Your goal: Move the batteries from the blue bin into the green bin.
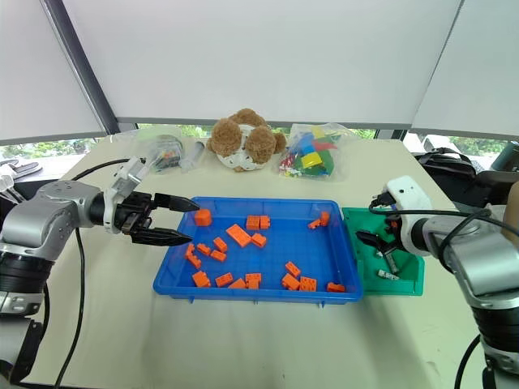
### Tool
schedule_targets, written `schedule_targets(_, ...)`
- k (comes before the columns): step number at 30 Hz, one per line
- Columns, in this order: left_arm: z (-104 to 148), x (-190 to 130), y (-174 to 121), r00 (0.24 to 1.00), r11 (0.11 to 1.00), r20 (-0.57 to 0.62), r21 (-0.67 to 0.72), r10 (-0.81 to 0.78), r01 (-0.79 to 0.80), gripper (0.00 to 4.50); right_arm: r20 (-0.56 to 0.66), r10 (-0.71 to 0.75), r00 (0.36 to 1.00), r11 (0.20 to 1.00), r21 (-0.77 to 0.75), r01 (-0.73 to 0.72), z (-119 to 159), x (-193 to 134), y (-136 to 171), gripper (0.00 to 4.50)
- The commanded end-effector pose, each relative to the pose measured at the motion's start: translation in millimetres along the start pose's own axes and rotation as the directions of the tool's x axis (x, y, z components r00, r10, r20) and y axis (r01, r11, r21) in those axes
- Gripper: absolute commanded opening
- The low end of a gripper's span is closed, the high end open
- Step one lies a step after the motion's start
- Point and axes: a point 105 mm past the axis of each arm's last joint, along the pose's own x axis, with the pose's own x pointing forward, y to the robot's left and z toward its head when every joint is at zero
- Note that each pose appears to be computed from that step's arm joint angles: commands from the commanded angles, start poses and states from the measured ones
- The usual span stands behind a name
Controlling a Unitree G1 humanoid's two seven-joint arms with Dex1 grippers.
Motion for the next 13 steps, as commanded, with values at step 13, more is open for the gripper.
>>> schedule_targets(13,10,-16,-6,0.999,0.999,-0.021,0.036,0.030,-0.029,4.50,0.091,0.464,0.881,0.850,-0.325,-0.414,46,-41,78,4.46)
